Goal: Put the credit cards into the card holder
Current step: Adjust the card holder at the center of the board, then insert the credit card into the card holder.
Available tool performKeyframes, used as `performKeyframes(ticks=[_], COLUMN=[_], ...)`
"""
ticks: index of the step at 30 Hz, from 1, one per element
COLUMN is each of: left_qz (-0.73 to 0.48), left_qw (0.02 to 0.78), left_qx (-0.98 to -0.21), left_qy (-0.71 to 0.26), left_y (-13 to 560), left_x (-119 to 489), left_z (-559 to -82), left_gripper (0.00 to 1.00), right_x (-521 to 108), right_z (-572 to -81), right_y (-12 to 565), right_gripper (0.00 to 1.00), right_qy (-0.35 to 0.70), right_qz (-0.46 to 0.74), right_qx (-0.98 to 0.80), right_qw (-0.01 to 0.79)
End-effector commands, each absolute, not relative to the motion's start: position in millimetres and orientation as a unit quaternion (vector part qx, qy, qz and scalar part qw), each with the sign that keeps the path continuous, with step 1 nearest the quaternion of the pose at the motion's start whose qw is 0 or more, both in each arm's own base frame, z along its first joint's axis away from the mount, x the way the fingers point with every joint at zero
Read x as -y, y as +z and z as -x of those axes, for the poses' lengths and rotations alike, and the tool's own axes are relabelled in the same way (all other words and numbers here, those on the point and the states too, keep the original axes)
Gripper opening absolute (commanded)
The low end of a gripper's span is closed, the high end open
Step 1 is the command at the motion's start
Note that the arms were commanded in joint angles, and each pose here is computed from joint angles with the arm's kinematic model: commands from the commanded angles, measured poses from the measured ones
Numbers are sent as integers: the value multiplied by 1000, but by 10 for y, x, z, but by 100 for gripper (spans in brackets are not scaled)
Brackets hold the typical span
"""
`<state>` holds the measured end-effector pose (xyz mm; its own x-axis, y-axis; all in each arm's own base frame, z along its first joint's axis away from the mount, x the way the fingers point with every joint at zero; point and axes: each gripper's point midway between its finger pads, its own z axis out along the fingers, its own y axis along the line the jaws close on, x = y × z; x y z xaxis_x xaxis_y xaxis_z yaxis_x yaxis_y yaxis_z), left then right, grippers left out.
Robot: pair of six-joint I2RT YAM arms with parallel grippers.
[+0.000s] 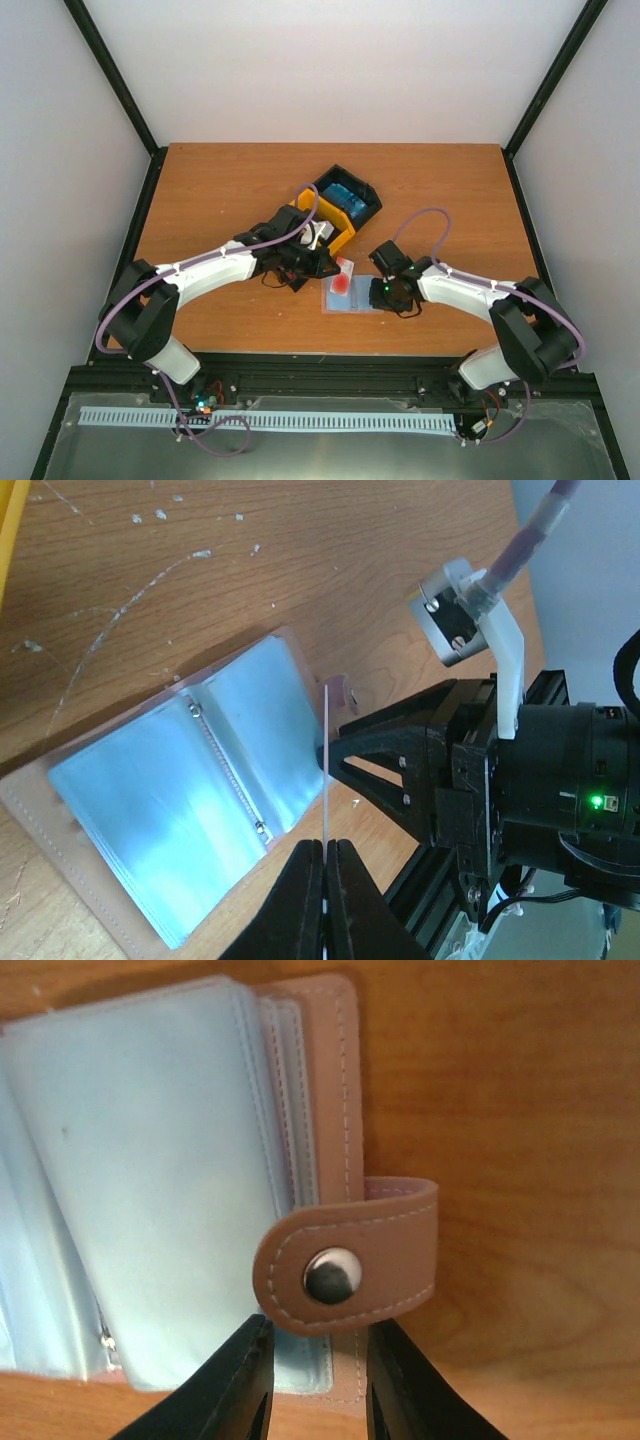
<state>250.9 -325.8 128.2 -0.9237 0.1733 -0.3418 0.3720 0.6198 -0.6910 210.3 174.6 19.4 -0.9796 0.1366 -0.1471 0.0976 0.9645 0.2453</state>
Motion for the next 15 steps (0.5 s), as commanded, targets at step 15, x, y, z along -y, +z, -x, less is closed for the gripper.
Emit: performKeyframes(ticks=[15], left_qz=[-83], left_qw=[113], left_qx=[-906], left_qy=[-400], left_y=[1039], left_x=[3274], left_z=[-2672], left_gripper=[1], right_x=[-1769], right_z=[-2283], right_y=[314], right_gripper=[48], right_qy=[107], right_qz=[-40], right_qx=[-988], right_qw=[100])
